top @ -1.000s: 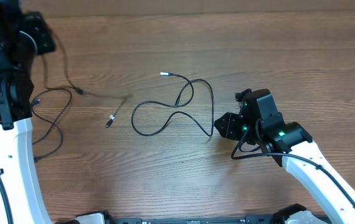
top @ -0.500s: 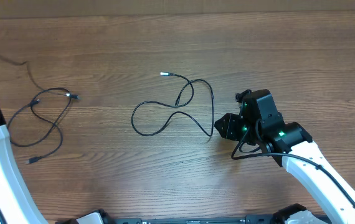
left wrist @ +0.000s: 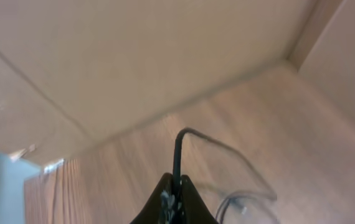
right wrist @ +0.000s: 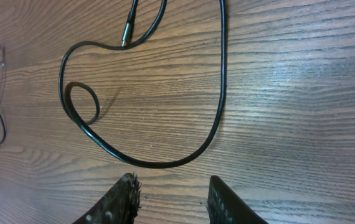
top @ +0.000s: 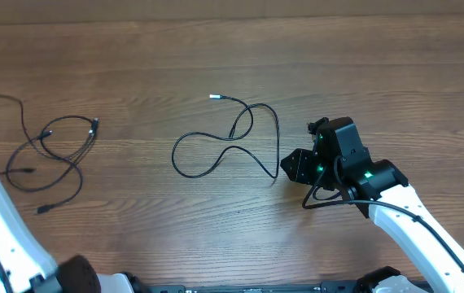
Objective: Untangle cables
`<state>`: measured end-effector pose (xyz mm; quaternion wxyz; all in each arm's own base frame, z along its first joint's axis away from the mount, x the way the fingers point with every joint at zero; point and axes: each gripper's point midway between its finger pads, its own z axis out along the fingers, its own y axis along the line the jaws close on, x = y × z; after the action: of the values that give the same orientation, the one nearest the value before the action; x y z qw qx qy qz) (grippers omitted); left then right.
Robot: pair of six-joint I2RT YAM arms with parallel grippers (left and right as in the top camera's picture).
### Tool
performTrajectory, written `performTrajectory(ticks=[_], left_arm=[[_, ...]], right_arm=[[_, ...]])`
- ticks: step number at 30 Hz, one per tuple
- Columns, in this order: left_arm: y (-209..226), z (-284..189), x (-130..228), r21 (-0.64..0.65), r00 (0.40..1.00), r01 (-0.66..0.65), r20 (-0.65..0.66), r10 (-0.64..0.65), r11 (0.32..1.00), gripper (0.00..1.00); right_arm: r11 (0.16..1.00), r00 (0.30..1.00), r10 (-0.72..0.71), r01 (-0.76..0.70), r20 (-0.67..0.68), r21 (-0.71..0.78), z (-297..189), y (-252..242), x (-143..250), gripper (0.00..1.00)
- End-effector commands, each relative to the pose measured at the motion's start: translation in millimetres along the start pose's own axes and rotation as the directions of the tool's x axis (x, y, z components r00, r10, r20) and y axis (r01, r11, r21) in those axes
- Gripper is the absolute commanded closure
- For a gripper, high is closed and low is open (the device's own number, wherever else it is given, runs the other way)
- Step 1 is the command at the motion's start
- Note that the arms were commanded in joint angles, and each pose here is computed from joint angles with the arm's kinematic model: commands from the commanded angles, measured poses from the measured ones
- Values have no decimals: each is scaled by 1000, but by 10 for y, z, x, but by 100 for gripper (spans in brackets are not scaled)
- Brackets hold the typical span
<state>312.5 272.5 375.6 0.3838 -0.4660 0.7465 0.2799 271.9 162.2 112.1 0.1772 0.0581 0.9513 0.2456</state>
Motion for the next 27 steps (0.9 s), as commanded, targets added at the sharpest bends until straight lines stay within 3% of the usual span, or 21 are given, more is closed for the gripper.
performTrajectory(ticks=[1,10,13,14,17,18,19,20,23,27], left_arm=[[-173,262,231,14,995,10,-101,-9,1000,96],[-553,778,905,80,935,-77,-341,100,994,95],[-561,873,1061,68,913,-106,-389,124,992,84],[-558,895,1107,64,905,-115,-404,131,991,74],[-550,915,1170,59,894,-128,-424,141,990,38],[-551,916,1172,59,894,-128,-425,141,990,17],[-551,916,1172,59,894,-128,-425,141,990,4],[-551,916,1173,59,894,-128,-425,141,990,0],[-582,904,1198,78,889,-120,-436,142,990,0],[-815,814,1318,206,857,-51,-493,149,977,0]], right_arm=[[1000,1000,-7,7,-6,-4,5,14,17,65],[1000,1000,-6,6,-8,-3,5,11,22,65],[1000,1000,-6,6,-9,-2,6,8,25,66],[1000,1000,-5,5,-10,-2,5,8,26,66],[1000,1000,-5,5,-11,-1,5,6,29,66],[1000,1000,-5,5,-11,-1,6,7,30,65],[1000,1000,-5,5,-11,-1,6,6,29,66],[1000,1000,-5,5,-10,-2,5,7,28,66],[1000,1000,-5,5,-11,-1,6,6,29,66],[1000,1000,-5,5,-10,-2,6,6,28,66]])
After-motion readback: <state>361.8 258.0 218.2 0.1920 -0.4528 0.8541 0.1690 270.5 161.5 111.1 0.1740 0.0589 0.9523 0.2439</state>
